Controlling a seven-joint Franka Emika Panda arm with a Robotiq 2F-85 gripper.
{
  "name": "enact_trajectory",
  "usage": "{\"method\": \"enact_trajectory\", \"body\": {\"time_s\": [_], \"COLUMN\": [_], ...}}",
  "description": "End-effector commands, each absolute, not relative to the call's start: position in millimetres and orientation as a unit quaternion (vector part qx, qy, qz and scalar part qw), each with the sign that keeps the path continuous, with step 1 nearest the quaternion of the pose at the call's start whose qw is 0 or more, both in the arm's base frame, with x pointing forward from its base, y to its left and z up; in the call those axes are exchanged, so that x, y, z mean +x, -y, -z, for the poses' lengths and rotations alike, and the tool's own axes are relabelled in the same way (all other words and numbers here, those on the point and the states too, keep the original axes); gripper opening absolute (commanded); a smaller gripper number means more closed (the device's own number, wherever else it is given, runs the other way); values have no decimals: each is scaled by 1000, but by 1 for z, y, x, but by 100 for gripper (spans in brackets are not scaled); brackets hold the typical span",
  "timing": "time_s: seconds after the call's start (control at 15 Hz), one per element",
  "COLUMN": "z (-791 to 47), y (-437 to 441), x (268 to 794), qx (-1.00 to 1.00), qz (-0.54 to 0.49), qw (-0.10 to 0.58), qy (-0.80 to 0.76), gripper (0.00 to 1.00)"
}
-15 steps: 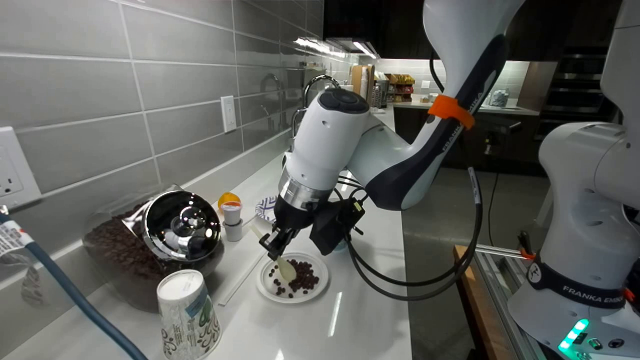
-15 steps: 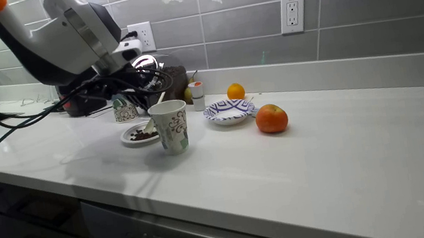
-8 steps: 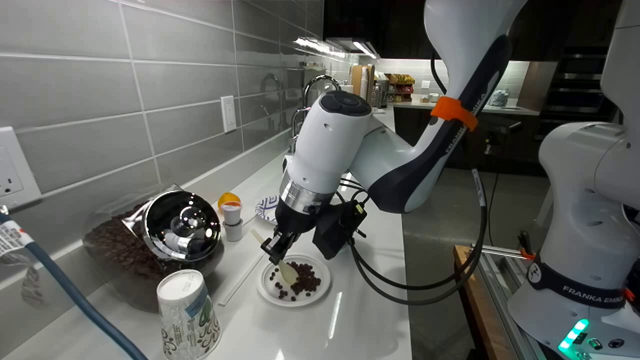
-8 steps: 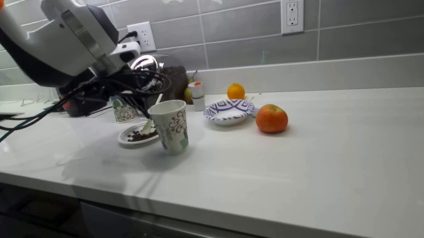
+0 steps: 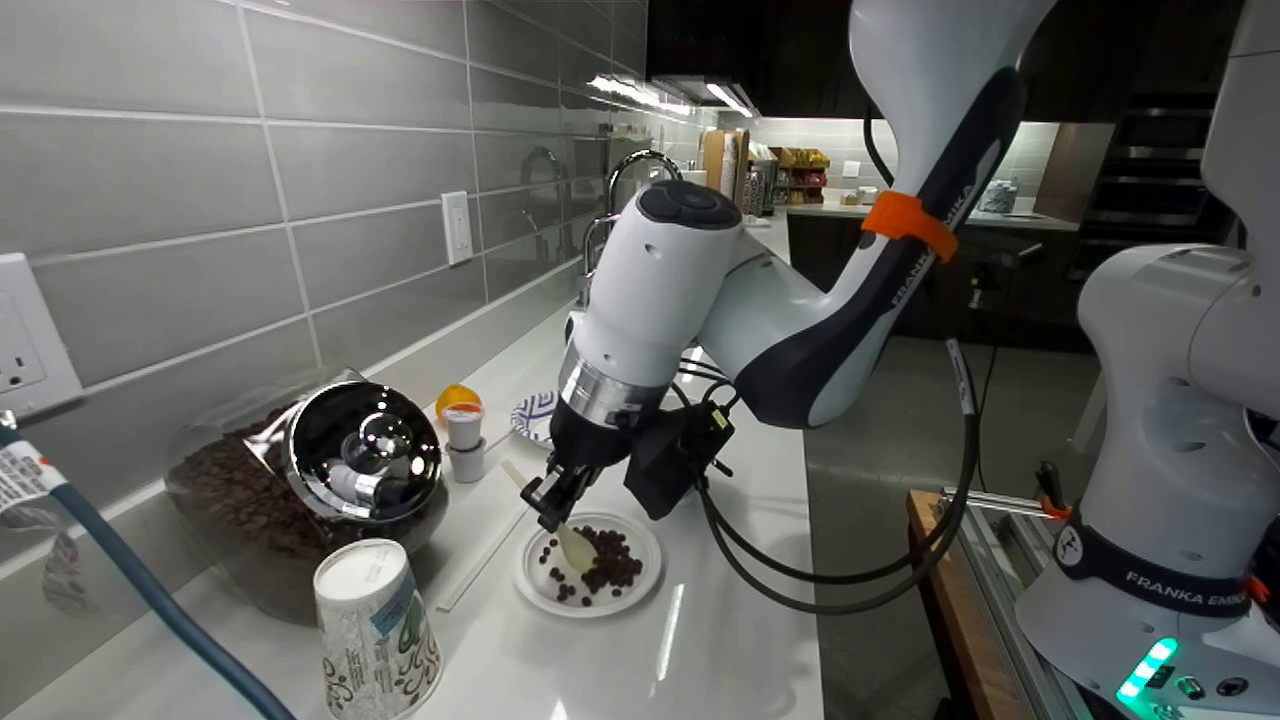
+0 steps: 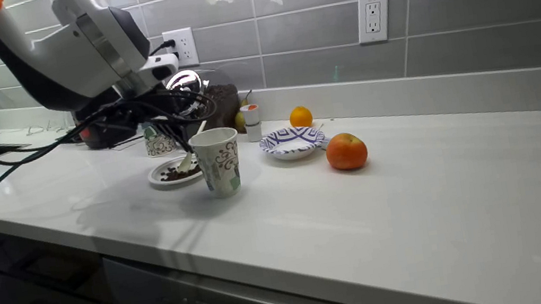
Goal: Use the white spoon to take some of the contents on the white plate and place them in the white cup.
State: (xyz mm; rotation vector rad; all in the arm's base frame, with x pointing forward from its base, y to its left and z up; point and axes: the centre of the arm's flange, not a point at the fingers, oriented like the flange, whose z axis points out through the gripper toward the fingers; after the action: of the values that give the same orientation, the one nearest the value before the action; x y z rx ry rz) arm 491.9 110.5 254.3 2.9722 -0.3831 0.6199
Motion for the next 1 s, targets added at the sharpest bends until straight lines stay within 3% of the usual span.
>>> {"method": "enact_trajectory", "body": {"time_s": [0.0,0.93], "z": [-260,-267], "y": [-110,-113], "x": [484,485], "qx": [973,980], "qz": [-189,-148], "qw": [31,30], "qy": [131,127], "gripper": [4,4]}}
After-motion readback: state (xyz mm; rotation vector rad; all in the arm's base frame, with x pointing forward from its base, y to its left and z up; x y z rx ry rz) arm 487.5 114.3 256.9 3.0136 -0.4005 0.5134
